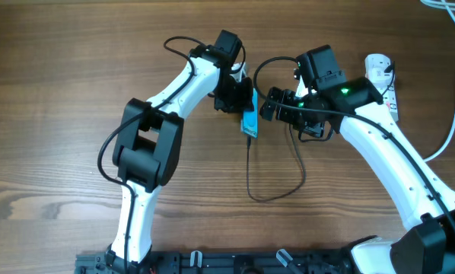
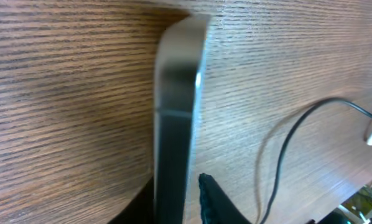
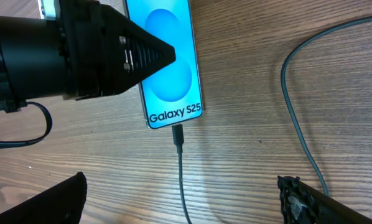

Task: Plug charger to phone and switch on socket
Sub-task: 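Lower the plugged phone with both grippers onto the table, then open both grippers and withdraw them from the phone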

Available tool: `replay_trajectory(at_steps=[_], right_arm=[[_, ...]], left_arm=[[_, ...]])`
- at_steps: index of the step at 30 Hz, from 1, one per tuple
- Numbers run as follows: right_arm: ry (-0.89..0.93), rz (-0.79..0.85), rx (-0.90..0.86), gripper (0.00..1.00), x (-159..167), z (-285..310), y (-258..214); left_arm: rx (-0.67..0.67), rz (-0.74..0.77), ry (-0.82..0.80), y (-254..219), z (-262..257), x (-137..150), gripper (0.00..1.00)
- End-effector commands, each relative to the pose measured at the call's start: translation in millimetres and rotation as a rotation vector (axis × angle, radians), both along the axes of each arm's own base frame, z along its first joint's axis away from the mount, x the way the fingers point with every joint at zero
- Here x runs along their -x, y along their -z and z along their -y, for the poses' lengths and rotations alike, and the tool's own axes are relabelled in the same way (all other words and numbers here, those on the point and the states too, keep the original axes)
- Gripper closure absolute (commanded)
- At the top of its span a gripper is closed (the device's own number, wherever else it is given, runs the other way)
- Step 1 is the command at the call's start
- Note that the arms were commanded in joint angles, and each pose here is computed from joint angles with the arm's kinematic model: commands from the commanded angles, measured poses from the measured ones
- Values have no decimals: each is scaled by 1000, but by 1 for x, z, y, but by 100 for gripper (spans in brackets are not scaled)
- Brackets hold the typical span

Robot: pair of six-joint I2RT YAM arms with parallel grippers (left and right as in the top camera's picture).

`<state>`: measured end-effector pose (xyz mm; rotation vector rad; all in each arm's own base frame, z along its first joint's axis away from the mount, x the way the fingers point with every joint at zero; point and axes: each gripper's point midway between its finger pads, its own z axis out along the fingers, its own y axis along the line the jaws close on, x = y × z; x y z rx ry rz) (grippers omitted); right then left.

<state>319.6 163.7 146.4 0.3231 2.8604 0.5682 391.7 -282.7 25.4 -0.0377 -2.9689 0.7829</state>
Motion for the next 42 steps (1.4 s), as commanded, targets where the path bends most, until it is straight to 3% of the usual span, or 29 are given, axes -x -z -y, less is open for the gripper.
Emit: replay_trajectory(at_steps=[1, 23, 25, 33, 34, 40, 42], right_arm=[[-1, -7, -5, 0, 0, 0, 1], [-42, -7, 24, 0, 4, 3, 3], [-39, -7, 23, 0, 3, 3, 3], [-39, -9, 36, 0, 4, 5, 4], [-38, -9, 37, 0, 4, 6, 4], [-36, -13, 45, 0, 5, 7, 5], [-29, -17, 66, 0, 6, 11, 6]], left_arm=[[-25, 19, 9, 1, -1, -1, 75], [-152, 48, -9, 10, -21, -5, 71], [-170, 56, -13, 12, -24, -7, 66], [-200, 62, -17, 13, -29, -7, 65], [-206, 62, -17, 14, -30, -7, 60], [-228, 68, -20, 15, -34, -8, 59], [-230, 69, -21, 15, -35, -9, 54]])
